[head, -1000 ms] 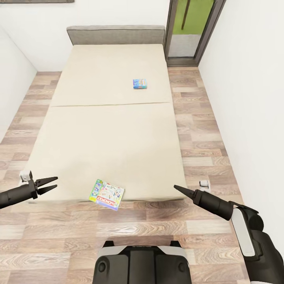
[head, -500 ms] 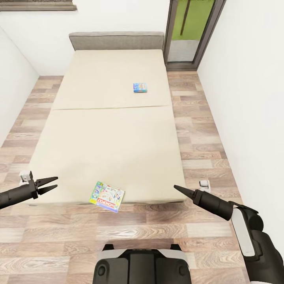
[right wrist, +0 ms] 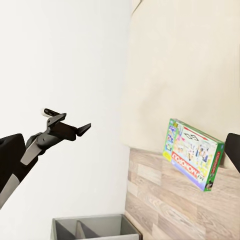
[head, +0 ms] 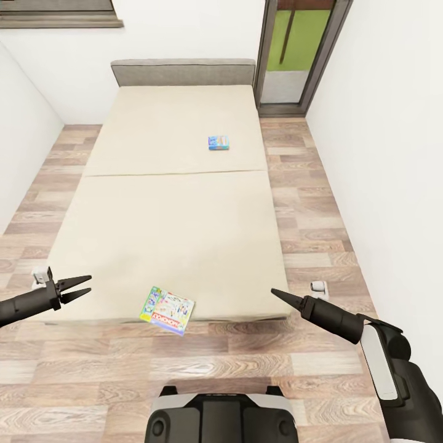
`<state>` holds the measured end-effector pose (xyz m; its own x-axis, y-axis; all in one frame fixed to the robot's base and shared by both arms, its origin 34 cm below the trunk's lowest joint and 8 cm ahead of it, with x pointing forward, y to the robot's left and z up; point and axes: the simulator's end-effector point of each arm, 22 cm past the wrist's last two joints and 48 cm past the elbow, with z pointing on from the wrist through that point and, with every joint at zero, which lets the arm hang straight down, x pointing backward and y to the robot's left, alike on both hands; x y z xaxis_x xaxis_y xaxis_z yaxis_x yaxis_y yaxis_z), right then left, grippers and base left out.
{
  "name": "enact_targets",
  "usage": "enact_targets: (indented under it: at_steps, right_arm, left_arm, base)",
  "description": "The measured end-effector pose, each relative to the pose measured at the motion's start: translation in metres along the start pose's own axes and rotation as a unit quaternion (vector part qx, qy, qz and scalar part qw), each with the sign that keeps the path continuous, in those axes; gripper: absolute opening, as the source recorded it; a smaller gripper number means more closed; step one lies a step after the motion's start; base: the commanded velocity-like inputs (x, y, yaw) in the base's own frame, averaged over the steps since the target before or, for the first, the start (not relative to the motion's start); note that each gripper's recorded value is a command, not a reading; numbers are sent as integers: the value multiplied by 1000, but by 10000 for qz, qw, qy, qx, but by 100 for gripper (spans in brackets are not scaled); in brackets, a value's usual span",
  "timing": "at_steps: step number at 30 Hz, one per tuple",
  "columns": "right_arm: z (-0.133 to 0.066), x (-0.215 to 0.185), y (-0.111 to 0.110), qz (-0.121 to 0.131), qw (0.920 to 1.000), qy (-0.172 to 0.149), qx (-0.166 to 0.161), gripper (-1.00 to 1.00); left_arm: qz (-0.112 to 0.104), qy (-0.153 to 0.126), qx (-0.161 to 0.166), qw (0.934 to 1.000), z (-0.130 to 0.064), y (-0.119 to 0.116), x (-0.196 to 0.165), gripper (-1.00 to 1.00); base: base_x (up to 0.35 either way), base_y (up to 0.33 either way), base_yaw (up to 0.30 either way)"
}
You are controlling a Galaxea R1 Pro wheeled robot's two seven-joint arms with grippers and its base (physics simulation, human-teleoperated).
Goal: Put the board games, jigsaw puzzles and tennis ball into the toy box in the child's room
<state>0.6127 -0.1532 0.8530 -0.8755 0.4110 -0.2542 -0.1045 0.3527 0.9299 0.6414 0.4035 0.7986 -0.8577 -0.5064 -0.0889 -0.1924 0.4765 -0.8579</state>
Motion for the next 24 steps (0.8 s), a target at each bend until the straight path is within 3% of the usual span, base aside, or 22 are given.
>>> enact_targets:
  at_steps: [18, 24]
  right_arm:
    - [4, -11, 2, -126, 9999, -52, -59, 100]
    - [6, -14, 1, -164, 9998, -68, -80, 100]
  left_arm:
    - [98, -50, 87, 9999, 6, -8, -11, 100]
    - [132, -73, 108, 9998, 8, -9, -14, 100]
  base:
    - [-1, 0, 12]
    - [-190, 0, 59]
